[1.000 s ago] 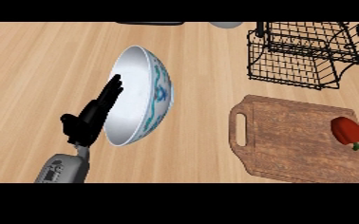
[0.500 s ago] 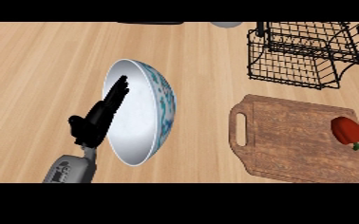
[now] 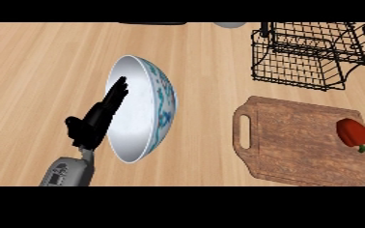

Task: Pick the tomato from the cutting board and place it in the tiered basket

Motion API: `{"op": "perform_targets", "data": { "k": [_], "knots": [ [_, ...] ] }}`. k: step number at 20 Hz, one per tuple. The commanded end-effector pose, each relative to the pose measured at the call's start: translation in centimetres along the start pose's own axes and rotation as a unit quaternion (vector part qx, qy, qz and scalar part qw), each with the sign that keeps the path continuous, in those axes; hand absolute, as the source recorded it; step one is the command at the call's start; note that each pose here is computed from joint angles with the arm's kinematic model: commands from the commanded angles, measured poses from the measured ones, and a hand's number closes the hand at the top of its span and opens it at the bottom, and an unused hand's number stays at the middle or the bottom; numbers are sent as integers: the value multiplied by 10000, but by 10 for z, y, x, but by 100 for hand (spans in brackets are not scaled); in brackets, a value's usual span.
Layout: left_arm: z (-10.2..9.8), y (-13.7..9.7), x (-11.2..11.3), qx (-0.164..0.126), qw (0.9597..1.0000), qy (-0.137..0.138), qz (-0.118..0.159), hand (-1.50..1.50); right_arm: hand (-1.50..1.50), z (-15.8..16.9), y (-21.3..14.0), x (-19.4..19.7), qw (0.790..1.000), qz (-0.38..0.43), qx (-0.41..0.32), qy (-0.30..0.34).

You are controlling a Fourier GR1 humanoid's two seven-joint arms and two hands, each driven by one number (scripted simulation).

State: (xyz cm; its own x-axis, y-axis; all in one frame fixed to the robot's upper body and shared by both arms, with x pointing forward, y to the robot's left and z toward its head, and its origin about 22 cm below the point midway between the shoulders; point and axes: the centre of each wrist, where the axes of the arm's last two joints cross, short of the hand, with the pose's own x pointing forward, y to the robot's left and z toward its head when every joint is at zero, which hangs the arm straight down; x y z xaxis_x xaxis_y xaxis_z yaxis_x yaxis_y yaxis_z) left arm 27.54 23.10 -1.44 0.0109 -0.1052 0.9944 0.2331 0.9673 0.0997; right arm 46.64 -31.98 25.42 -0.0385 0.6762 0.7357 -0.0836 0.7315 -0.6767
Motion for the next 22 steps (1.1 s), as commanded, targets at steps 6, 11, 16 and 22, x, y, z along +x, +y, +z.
{"op": "perform_targets", "data": {
  "k": [6,11,16,22],
  "knots": [
    [-2,-5,-1,-42,10000,58,39,0,150,-7,13,-6,9798,-1315,864,1234],
    [2,-14,-3,0,10000,26,-22,0,-150,-7,5,3,9650,-2097,927,1272],
    [3,-8,-3,28,10000,-56,-25,0,-150,5,-16,-16,9692,-2187,-264,1102],
    [5,-5,-6,13,10000,-4,68,0,-150,41,-82,-34,9483,-1951,-2207,1186]
  ]
}}
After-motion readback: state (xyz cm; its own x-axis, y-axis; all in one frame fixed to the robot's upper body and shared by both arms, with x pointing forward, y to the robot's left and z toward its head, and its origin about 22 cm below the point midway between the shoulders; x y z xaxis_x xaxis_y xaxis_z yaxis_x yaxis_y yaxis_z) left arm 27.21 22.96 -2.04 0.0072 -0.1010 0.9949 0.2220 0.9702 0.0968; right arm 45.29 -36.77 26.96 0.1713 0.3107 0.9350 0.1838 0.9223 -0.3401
